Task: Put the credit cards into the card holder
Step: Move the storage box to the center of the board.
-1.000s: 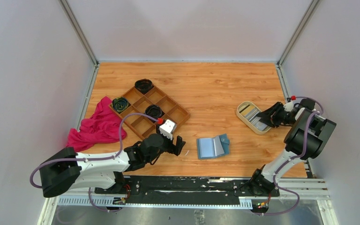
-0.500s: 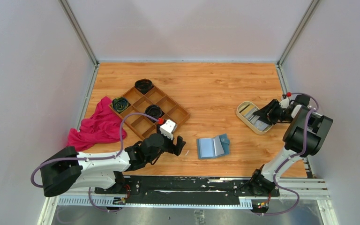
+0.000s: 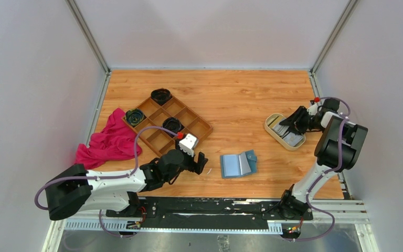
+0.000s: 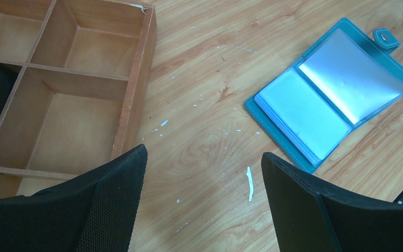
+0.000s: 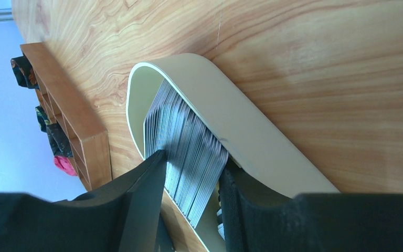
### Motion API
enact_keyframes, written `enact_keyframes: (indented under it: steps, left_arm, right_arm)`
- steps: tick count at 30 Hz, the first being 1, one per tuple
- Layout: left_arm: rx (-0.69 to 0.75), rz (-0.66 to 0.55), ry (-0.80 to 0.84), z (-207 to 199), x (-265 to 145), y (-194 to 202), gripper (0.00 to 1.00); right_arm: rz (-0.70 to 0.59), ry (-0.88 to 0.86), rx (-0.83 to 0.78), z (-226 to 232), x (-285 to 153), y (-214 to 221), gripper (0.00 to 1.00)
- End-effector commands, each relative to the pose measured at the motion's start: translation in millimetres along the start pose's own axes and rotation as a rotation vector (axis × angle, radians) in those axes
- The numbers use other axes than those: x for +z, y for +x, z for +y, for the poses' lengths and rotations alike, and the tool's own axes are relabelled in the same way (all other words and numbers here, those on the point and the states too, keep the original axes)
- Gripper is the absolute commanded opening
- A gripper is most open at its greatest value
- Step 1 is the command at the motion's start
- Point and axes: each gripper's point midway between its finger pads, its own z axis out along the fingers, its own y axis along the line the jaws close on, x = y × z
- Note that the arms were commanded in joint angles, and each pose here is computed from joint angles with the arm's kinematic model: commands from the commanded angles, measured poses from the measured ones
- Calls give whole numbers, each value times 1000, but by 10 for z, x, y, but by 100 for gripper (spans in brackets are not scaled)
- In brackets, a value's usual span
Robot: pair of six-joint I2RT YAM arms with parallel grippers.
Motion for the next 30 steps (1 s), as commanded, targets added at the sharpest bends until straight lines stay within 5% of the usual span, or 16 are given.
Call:
enact_keyframes:
  steps: [1, 13, 30]
  left_arm:
    - [-11, -29, -7, -29, 43, -129, 85]
    - [-10, -26, -8, -27, 48, -121, 85]
    - [-10, -27, -7, -33, 52, -128, 85]
  right_arm:
    - [8, 2, -4, 17, 66, -20, 45]
    - [-45, -38, -66, 267, -141, -54, 42]
    - [31, 9, 8, -17, 42, 69, 43]
